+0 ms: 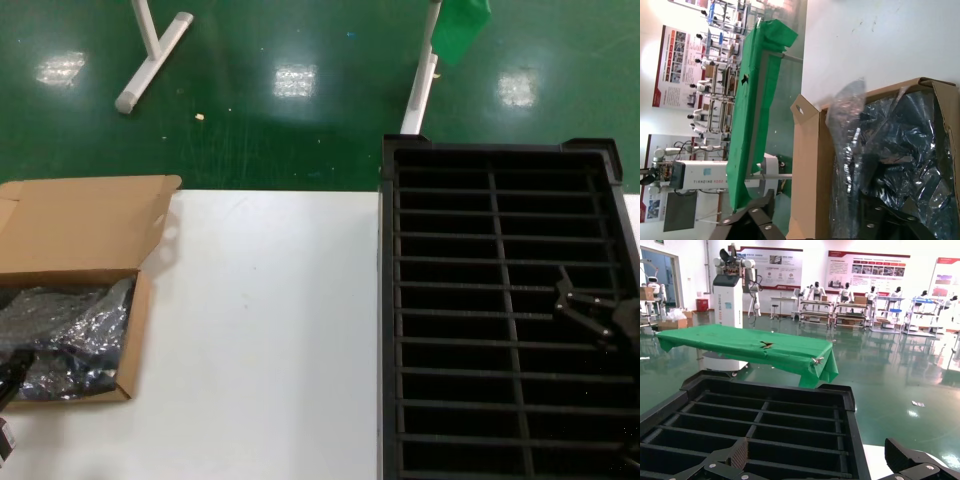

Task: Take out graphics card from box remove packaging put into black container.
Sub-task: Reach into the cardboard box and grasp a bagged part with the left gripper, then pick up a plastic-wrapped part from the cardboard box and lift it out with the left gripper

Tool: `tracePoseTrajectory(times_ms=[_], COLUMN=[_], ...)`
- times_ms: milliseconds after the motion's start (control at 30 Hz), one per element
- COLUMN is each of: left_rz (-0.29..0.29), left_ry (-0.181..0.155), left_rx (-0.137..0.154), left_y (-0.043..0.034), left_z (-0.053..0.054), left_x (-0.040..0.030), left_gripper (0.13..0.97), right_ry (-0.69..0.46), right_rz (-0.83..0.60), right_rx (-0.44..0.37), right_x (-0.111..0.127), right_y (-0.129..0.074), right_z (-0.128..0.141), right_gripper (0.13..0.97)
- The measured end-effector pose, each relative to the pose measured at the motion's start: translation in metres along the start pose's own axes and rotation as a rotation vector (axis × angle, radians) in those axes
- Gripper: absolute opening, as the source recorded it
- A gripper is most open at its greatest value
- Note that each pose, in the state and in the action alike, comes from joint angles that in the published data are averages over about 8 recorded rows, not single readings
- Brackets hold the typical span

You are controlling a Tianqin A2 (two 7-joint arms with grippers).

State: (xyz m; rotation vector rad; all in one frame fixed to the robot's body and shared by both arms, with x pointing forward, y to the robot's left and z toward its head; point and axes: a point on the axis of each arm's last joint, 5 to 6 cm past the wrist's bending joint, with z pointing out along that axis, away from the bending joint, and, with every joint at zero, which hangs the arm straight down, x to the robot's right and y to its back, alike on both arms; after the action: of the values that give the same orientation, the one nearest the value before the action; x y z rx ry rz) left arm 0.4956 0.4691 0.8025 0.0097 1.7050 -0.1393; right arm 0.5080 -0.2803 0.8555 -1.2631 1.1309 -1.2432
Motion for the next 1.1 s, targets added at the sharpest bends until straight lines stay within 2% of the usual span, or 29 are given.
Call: tracePoseTrajectory(times_ms=[433,567,800,1100], left_rz=[-0.009,-0.014,-0.027,-0.035], left_ry=[0.023,0.030,0.050,0.068], left_rx=[0.000,-0.001,-0.011,-0.018], left_y=[0.0018,0.0053,0.0112,0.0137], left_z=[0.002,0.005,0.007,0.003], left_x=[0.0060,0.0105,0.0168,0.0186], left_gripper=[0.344,0.344,0.226,0.155], right_ry=[0.000,0.000,0.000,0.000], right_rz=[0.000,0.000,0.000,0.000], right_rx=[0.000,0.000,0.000,0.000], right_x=[0.000,0.000,0.000,0.000], right_y=[0.000,0.000,0.000,0.000], right_z=[0.000,0.000,0.000,0.000], right_gripper=[0.966,0.966,0.966,0.966])
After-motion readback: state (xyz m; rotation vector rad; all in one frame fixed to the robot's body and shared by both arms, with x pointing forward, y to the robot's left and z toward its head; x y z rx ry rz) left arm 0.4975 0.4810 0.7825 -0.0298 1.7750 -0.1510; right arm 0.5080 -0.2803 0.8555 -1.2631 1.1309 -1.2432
